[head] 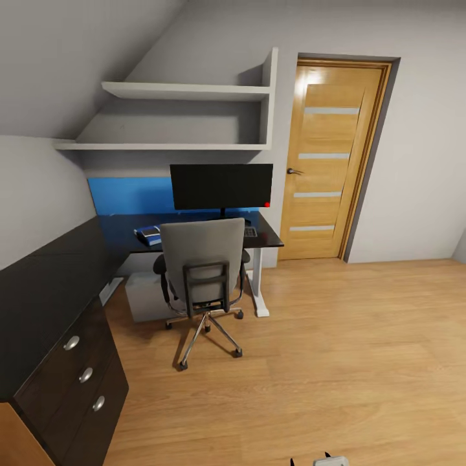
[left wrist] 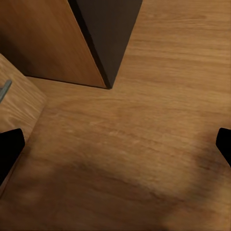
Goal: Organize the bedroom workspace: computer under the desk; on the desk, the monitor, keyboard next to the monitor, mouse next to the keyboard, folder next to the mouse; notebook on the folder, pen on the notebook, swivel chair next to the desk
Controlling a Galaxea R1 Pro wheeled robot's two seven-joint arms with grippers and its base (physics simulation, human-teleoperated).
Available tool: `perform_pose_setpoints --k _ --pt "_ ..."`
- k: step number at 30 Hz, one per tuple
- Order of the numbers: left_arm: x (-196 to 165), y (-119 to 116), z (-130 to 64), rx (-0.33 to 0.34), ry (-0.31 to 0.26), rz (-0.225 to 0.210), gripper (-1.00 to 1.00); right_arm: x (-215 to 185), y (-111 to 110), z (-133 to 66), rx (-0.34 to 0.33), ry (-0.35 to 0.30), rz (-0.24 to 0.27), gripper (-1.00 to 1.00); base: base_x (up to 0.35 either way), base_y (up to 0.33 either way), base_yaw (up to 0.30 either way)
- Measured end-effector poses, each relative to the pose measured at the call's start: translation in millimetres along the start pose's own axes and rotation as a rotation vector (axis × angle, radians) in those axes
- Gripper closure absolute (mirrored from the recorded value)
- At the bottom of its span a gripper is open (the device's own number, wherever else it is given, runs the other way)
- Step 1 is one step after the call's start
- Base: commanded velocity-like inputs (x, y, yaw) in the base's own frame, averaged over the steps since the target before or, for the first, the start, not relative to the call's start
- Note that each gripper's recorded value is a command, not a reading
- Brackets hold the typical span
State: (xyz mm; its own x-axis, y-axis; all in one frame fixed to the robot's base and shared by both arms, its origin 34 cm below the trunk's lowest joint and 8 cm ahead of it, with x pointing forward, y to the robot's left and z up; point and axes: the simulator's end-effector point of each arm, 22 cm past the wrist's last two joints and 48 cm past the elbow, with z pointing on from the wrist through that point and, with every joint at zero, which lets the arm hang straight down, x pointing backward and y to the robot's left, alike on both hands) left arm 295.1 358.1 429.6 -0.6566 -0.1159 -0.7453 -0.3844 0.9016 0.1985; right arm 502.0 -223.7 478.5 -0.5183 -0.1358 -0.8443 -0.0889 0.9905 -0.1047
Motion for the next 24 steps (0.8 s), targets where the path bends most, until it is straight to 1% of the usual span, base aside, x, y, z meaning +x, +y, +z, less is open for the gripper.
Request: perform_pose_setpoints --k 24 --pt "0.8 -4.6 -1.1 0.01 0.002 -0.001 -1.0 -0.1 0.1 0.0 -0.001 0.0 0.0 -1.0 0.0 0.0 0.0"
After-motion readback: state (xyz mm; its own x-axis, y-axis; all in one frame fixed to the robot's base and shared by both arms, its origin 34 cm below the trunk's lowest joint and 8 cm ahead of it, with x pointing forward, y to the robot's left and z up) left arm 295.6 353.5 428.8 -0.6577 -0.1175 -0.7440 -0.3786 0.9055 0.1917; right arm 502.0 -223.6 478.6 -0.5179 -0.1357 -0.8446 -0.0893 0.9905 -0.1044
